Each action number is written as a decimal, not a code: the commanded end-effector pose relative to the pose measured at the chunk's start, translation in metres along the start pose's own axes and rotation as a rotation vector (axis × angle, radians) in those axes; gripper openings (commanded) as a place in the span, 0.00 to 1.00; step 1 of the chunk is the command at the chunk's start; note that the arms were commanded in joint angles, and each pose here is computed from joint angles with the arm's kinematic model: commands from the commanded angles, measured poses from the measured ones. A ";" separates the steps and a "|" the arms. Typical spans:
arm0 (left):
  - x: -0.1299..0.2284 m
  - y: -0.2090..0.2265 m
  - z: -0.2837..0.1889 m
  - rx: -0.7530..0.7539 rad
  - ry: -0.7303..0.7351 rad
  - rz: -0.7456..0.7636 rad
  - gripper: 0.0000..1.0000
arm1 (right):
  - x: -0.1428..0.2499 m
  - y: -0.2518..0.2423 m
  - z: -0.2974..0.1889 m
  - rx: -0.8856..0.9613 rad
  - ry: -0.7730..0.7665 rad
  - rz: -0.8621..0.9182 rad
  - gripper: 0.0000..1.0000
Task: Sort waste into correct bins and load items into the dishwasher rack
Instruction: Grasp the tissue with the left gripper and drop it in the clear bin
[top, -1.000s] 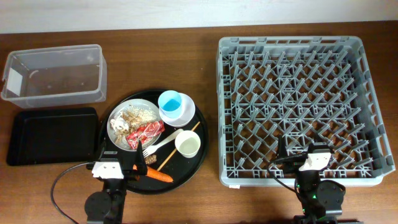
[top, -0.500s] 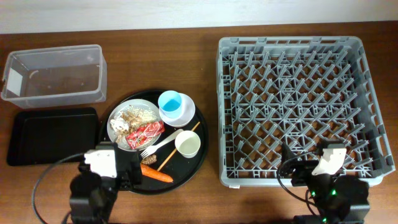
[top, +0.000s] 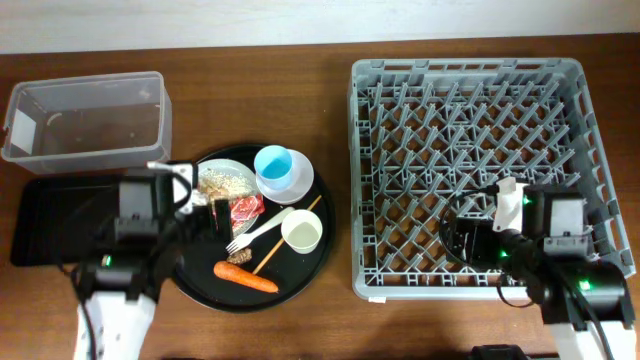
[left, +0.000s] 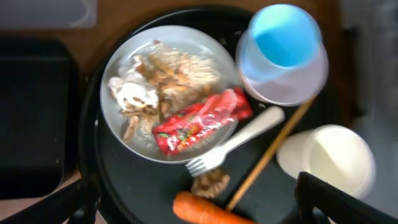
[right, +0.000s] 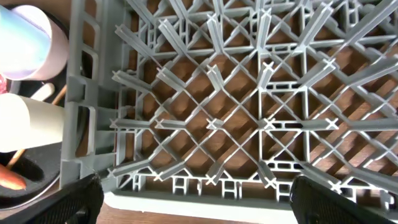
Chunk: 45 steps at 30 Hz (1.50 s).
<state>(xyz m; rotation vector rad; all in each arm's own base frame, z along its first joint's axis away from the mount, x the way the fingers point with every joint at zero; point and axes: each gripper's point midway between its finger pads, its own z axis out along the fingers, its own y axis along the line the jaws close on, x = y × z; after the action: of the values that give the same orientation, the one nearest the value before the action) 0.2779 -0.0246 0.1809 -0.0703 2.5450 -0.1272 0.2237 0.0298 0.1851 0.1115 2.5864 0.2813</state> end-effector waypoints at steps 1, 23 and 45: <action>-0.013 0.036 0.043 -0.127 0.048 -0.181 0.99 | -0.005 -0.004 0.003 0.028 0.016 0.003 0.99; 0.002 0.067 0.160 -0.086 0.203 -0.377 0.16 | -0.004 -0.008 0.015 0.046 0.064 0.011 0.99; -0.174 0.153 0.081 -0.269 -0.413 -0.388 0.01 | -0.003 -0.008 0.015 0.046 0.064 0.011 0.99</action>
<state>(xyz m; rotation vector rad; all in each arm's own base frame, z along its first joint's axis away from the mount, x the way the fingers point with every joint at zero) 0.4570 0.1072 0.2214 -0.5792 2.0706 0.0169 0.2301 0.0253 0.1650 0.1356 2.6806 0.2476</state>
